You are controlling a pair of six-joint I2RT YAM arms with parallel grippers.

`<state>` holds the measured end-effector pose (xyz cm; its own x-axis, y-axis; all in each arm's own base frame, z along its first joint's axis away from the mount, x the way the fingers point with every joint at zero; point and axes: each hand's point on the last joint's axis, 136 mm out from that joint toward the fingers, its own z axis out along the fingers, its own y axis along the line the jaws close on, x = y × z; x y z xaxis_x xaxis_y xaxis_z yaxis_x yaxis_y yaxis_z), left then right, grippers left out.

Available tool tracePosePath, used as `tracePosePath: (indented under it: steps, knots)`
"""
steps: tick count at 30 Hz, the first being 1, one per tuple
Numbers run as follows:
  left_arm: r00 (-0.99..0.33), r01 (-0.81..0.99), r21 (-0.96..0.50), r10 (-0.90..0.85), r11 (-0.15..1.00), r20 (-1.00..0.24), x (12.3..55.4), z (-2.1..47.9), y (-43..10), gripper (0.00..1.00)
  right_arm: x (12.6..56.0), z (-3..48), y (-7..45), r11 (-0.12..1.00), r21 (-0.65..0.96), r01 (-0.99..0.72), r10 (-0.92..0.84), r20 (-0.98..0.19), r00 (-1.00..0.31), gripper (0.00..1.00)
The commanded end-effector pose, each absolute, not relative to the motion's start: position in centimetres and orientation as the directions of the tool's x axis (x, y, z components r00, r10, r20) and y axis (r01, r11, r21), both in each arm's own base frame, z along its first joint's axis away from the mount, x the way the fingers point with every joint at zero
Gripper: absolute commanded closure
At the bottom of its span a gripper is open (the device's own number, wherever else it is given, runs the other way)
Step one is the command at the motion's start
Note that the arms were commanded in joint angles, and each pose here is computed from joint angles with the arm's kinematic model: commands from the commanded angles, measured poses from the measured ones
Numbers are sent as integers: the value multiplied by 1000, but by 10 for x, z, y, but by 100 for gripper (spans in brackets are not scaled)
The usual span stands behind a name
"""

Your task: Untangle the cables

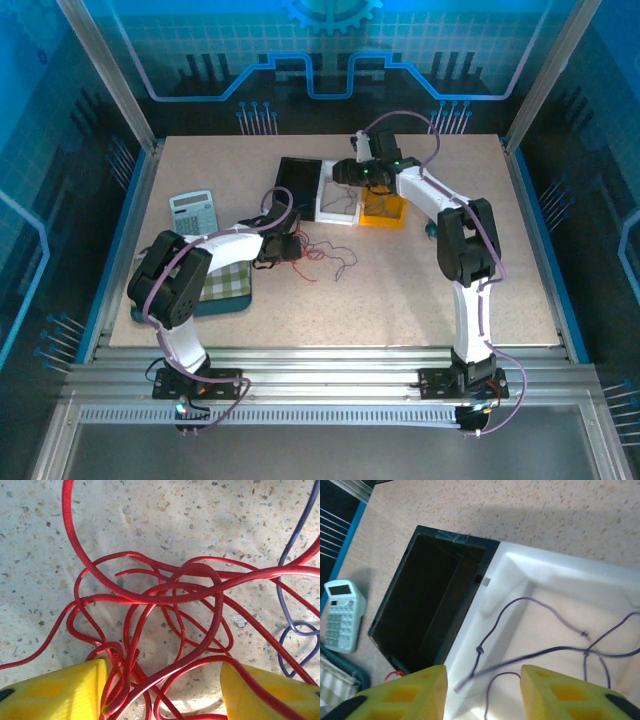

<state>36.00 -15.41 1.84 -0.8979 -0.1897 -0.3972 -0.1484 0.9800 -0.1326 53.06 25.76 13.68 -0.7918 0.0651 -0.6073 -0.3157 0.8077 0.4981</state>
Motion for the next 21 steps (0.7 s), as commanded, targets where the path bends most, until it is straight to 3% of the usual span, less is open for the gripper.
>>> tracePosePath:
  steps: [1,7,11,17,21]
  knots:
    - [-915,-150,-86,-171,985,-365,349,14,-149,37,529,162,250,835,451,-314,81,-666,-741,55]
    - [-915,-146,-91,-169,985,-365,349,14,-150,37,516,194,228,868,403,-290,126,-744,-656,52]
    - [-918,-138,-92,-162,986,-361,350,13,-152,37,487,193,235,830,428,-357,101,-746,-658,51]
    - [-922,-138,-89,-161,986,-353,351,10,-153,37,409,128,264,778,457,-430,-71,-617,-784,48]
    - [-923,-140,-88,-162,986,-349,350,9,-153,37,356,79,270,794,334,-508,-282,-538,-794,44]
